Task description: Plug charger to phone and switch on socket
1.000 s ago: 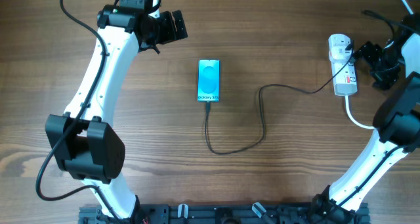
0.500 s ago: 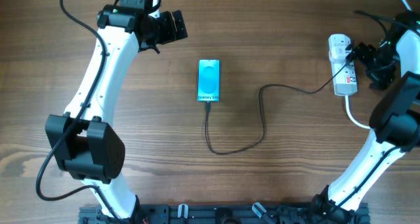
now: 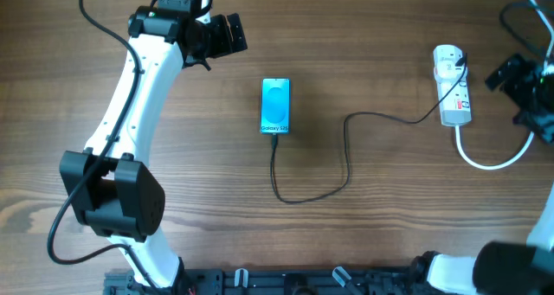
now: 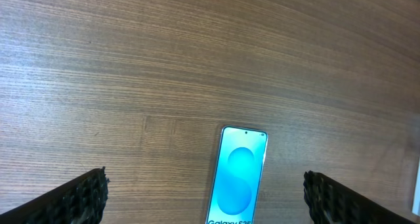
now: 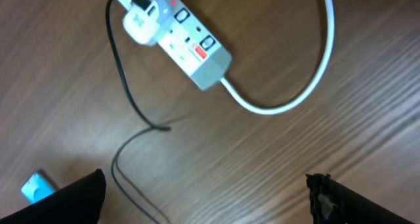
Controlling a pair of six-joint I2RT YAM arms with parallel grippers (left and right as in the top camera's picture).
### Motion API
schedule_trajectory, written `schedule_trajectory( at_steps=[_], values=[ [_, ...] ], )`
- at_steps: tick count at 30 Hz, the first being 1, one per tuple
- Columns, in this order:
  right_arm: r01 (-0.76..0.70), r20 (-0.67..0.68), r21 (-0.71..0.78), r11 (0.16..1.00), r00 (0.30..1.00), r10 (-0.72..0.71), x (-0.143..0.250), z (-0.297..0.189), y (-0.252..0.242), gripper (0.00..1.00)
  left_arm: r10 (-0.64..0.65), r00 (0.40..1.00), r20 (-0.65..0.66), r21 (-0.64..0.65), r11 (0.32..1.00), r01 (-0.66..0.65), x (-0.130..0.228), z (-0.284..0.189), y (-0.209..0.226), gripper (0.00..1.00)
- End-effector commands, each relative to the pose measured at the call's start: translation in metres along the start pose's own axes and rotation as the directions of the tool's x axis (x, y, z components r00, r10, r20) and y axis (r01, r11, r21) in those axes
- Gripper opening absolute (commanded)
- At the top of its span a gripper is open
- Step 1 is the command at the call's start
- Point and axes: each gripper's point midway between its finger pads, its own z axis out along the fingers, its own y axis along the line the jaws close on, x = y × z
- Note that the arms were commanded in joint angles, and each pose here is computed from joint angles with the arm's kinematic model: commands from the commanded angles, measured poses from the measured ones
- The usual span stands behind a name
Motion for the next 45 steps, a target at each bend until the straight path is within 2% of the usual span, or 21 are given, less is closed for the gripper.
schedule_trajectory(
  at_steps=[1, 5, 7, 10, 13, 18, 24, 26, 27, 29, 31, 32, 33, 34, 35, 38, 41, 45],
  values=[
    [0.058, -0.028, -0.131, 0.990, 0.998, -0.062, 0.042, -0.006, 0.010, 1.00, -0.009, 1.000, -0.009, -0.017, 1.000, 0.009, 0.003, 0.005, 0.003, 1.00],
    [0.146, 0.030, -0.180, 0.973, 0.989, -0.143, 0.087, -0.009, 0.010, 1.00, -0.009, 1.000, -0.009, -0.017, 1.000, 0.009, 0.003, 0.005, 0.003, 1.00],
    [0.211, 0.105, -0.221, 0.952, 0.976, -0.192, 0.112, -0.019, 0.012, 1.00, -0.009, 1.000, -0.009, -0.017, 1.000, 0.009, 0.003, 0.005, 0.003, 1.00],
    [0.161, 0.158, -0.259, 0.952, 0.980, -0.123, 0.128, -0.039, 0.006, 1.00, -0.009, 1.000, -0.009, -0.017, 1.000, 0.009, 0.003, 0.005, 0.003, 1.00],
    [0.146, 0.186, -0.277, 0.950, 0.978, -0.096, 0.130, -0.047, 0.006, 1.00, -0.009, 1.000, -0.009, -0.017, 1.000, 0.009, 0.003, 0.005, 0.003, 1.00],
    [0.060, 0.126, -0.296, 0.953, 0.992, -0.023, 0.132, -0.042, 0.009, 1.00, -0.009, 1.000, -0.009, -0.017, 1.000, 0.009, 0.003, 0.005, 0.003, 1.00],
    [0.050, 0.069, -0.245, 0.968, 0.997, -0.034, 0.127, -0.024, 0.007, 1.00, -0.009, 1.000, -0.009, -0.017, 1.000, 0.009, 0.003, 0.005, 0.003, 1.00],
    [0.136, 0.058, -0.242, 0.961, 0.990, -0.125, 0.127, -0.017, 0.011, 1.00, -0.009, 1.000, -0.009, -0.017, 1.000, 0.009, 0.003, 0.005, 0.003, 1.00],
    [0.222, 0.091, -0.259, 0.940, 0.974, -0.205, 0.123, -0.017, 0.017, 1.00, -0.009, 1.000, -0.009, -0.017, 1.000, 0.009, 0.003, 0.005, 0.003, 1.00],
    [0.435, 0.222, -0.315, 0.844, 0.898, -0.380, 0.121, -0.032, 0.038, 1.00, -0.009, 1.000, -0.009, -0.017, 1.000, 0.009, 0.003, 0.005, 0.003, 1.00],
    [0.617, 0.380, -0.314, 0.721, 0.778, -0.500, 0.126, -0.056, 0.057, 1.00, -0.009, 1.000, -0.009, -0.017, 1.000, 0.009, 0.003, 0.005, 0.003, 1.00],
    [0.700, 0.463, -0.297, 0.649, 0.700, -0.544, 0.132, -0.071, 0.066, 1.00, -0.009, 1.000, -0.009, -0.017, 1.000, 0.009, 0.003, 0.005, 0.003, 1.00],
    [0.744, 0.509, -0.283, 0.605, 0.651, -0.563, 0.135, -0.080, 0.070, 1.00, -0.009, 1.000, -0.009, -0.017, 1.000, 0.009, 0.003, 0.005, 0.003, 1.00],
    [0.807, 0.593, -0.255, 0.533, 0.566, -0.573, 0.143, -0.094, 0.077, 1.00, -0.009, 1.000, -0.009, -0.017, 1.000, 0.009, 0.003, 0.005, 0.003, 1.00],
    [0.833, 0.648, -0.238, 0.500, 0.520, -0.557, 0.148, -0.102, 0.078, 1.00, -0.009, 1.000, -0.009, -0.017, 1.000, 0.009, 0.003, 0.005, 0.003, 1.00],
    [0.849, 0.740, -0.208, 0.485, 0.461, -0.490, 0.158, -0.102, 0.071, 1.00, -0.009, 1.000, -0.009, -0.017, 1.000, 0.009, 0.003, 0.005, 0.003, 1.00],
    [0.863, 0.786, -0.198, 0.465, 0.423, -0.450, 0.171, -0.065, 0.067, 1.00, -0.009, 1.000, -0.009, -0.017, 1.000, 0.009, 0.003, 0.005, 0.003, 1.00],
    [0.880, 0.889, -0.140, 0.454, 0.313, -0.333, 0.171, -0.042, 0.070, 1.00, -0.009, 1.000, -0.009, -0.017, 1.000, 0.009, 0.003, 0.005, 0.003, 1.00]
  ],
)
